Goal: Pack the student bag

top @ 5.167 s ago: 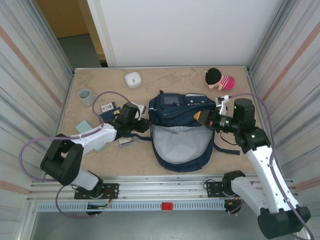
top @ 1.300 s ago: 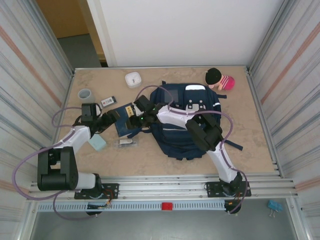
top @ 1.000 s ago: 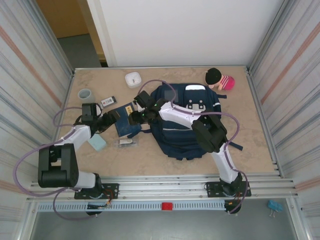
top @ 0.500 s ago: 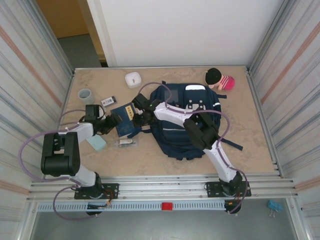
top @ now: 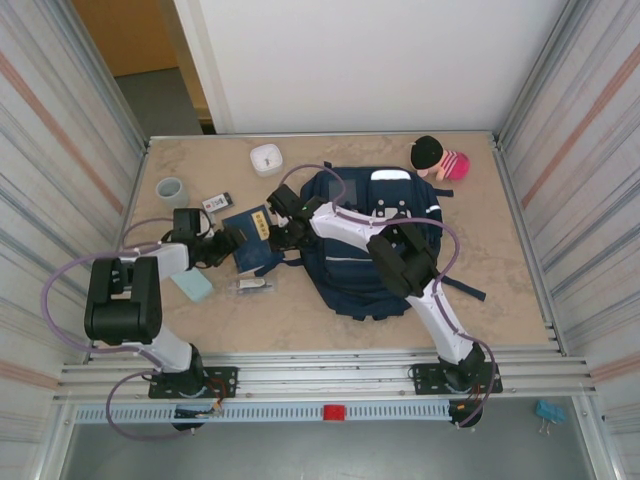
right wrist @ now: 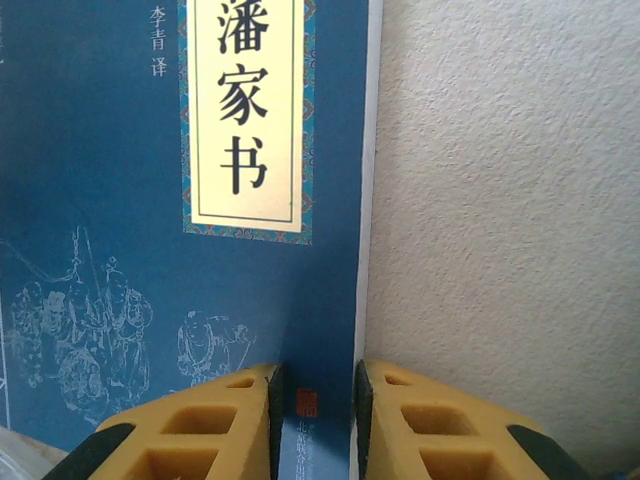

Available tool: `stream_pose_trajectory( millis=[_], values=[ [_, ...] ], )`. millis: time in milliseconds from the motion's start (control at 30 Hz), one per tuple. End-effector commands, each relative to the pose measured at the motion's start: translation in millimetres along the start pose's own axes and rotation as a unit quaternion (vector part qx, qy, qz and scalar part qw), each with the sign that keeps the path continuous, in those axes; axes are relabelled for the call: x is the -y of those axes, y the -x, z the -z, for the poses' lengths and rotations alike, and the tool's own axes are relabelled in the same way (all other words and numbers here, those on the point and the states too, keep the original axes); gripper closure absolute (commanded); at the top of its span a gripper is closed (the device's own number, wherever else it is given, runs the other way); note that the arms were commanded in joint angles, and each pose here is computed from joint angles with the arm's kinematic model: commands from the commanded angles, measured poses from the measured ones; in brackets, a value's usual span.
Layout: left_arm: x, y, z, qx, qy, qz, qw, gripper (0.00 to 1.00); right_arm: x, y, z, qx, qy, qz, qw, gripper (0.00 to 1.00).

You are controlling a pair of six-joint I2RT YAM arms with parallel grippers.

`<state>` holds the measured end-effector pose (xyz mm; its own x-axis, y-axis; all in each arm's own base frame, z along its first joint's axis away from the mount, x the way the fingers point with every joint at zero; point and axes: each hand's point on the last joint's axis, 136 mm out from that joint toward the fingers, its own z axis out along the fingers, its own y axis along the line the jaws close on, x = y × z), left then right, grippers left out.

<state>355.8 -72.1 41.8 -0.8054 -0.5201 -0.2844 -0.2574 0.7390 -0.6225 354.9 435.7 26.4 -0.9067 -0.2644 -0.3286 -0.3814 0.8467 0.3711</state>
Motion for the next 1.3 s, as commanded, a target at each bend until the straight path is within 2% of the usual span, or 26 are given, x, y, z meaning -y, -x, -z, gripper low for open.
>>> stream_pose_trajectory(
  millis=[0,200,367,800,967,1267],
  values=[
    [58.5,3.2,20.7,-0.002,-0.093,-0.032,0.995,0.44,-2.8,-21.9,-13.5,-0.033,0.022,-0.017,0.999,0.74],
    [73.9,-0.1,39.4,0.006,-0.113,-0.048,0.992,0.42,-1.5,-24.0,-12.6,-0.038,0.030,-0.027,0.998,0.76],
    [52.4,-4.5,27.8,-0.002,-0.072,-0.044,0.996,0.42,6.8,-31.7,-21.7,-0.049,0.018,-0.035,0.998,0.79],
    [27.6,-7.8,4.7,-0.016,-0.034,-0.021,0.999,0.42,26.7,-46.0,-36.5,-0.065,-0.002,-0.057,0.996,0.86],
    [4.5,-5.9,8.6,-0.002,0.026,-0.024,0.999,0.39,32.1,-49.9,-37.5,-0.066,-0.017,-0.062,0.996,0.87],
    [-15.5,-2.0,19.5,0.014,0.067,-0.019,0.997,0.37,33.7,-51.6,-36.1,-0.064,-0.020,-0.068,0.995,0.87]
  ],
)
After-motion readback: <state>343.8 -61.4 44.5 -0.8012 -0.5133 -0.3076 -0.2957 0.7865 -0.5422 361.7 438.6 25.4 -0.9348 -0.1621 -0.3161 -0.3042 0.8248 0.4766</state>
